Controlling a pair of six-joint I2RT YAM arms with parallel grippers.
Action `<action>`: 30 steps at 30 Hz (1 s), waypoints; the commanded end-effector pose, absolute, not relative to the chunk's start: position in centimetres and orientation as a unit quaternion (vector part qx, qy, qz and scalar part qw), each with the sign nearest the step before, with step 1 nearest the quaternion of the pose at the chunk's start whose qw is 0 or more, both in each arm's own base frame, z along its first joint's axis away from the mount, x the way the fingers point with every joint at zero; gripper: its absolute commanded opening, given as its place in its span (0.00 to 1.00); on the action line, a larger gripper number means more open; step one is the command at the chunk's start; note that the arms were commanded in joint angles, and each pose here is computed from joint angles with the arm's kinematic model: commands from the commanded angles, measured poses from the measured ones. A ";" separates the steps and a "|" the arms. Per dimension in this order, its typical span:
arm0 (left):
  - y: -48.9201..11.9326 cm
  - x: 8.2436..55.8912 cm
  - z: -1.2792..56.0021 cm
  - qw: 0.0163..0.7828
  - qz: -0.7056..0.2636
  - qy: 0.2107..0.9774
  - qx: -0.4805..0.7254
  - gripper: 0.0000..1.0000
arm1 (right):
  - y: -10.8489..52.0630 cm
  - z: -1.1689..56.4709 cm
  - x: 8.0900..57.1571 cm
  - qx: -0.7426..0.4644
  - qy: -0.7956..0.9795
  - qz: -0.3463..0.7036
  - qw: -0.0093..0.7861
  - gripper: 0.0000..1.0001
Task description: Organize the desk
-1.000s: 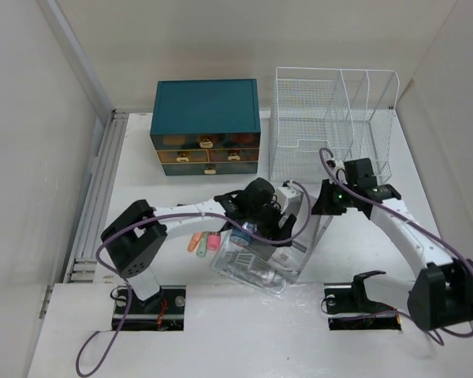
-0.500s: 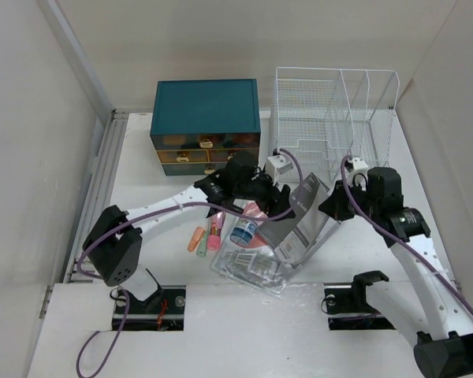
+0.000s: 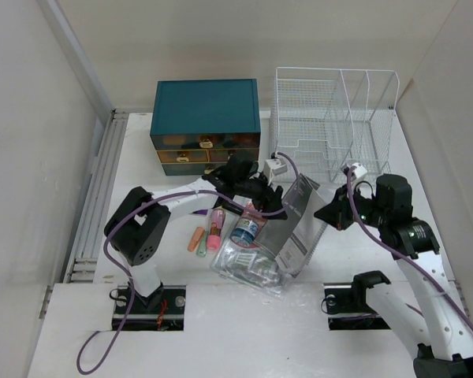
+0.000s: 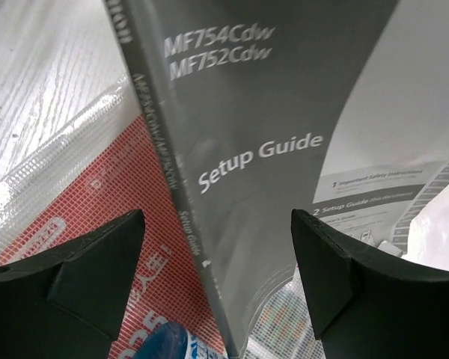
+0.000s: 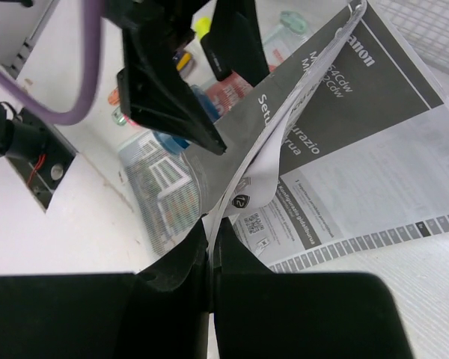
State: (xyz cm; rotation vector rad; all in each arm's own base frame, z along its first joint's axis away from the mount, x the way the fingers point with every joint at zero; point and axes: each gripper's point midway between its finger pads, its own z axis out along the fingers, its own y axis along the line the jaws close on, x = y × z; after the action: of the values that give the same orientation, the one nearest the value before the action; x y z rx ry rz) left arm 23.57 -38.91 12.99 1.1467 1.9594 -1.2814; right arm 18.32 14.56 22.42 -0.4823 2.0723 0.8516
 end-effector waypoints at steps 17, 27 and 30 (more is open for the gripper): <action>-40.0 20.4 11.4 0.192 -0.539 0.675 0.466 0.59 | 16.3 26.8 17.1 -0.270 0.750 0.382 0.467 0.00; -41.0 19.0 15.3 0.214 -0.565 0.647 0.465 0.00 | 16.0 27.1 17.3 -0.263 0.750 0.371 0.481 0.00; -40.8 19.4 17.6 0.246 -0.560 0.642 0.462 0.00 | 15.6 27.4 17.5 -0.253 0.751 0.358 0.493 0.07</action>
State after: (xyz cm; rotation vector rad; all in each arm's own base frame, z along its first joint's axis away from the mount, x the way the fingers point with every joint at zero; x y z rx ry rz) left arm 19.50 -40.39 11.53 1.2377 1.9713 -1.5238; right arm 16.60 15.46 24.01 -0.5727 1.9771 0.9242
